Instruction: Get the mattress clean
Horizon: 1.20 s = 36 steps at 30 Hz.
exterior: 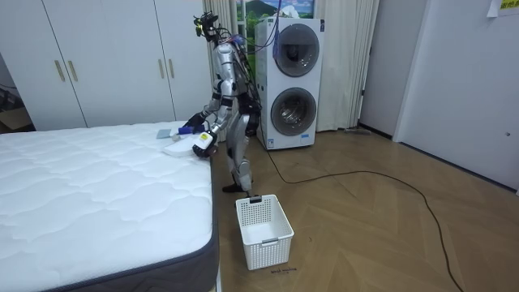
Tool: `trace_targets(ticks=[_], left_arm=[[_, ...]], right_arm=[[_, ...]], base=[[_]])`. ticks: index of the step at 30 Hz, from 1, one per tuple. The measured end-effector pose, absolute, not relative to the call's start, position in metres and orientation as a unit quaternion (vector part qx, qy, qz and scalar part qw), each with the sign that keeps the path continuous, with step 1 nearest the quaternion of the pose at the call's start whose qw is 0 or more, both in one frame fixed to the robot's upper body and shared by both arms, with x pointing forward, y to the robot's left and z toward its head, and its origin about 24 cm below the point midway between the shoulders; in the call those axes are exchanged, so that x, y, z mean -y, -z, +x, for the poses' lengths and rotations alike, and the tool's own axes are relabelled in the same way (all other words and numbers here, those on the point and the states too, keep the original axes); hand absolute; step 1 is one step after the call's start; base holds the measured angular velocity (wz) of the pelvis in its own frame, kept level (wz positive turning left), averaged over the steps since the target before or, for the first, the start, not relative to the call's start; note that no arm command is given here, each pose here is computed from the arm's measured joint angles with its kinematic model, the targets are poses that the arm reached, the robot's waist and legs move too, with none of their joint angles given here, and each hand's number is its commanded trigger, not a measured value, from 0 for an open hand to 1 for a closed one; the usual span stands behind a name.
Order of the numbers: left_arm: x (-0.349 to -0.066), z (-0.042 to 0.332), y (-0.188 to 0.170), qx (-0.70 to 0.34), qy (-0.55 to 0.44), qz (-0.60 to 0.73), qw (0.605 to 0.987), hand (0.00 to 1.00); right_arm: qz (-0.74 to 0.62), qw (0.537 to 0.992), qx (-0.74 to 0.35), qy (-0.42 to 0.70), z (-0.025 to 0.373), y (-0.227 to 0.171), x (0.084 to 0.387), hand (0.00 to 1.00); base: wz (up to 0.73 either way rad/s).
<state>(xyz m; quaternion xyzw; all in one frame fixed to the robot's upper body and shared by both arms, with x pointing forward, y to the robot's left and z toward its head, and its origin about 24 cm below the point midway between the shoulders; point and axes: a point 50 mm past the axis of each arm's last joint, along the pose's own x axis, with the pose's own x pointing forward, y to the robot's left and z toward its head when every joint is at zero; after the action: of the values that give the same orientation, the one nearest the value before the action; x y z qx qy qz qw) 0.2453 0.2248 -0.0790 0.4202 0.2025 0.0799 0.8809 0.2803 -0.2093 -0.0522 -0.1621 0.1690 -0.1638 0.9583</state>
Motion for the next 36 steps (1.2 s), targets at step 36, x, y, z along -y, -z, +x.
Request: trace_targets(ticks=[36], left_arm=[[-0.21, 0.233, 0.091, -0.229, -0.07, 0.413, 0.879, 1.0]], right_arm=[[-0.286, 0.9, -0.235, 0.23, 0.264, 0.061, 0.251, 1.0]], base=[[0.06]])
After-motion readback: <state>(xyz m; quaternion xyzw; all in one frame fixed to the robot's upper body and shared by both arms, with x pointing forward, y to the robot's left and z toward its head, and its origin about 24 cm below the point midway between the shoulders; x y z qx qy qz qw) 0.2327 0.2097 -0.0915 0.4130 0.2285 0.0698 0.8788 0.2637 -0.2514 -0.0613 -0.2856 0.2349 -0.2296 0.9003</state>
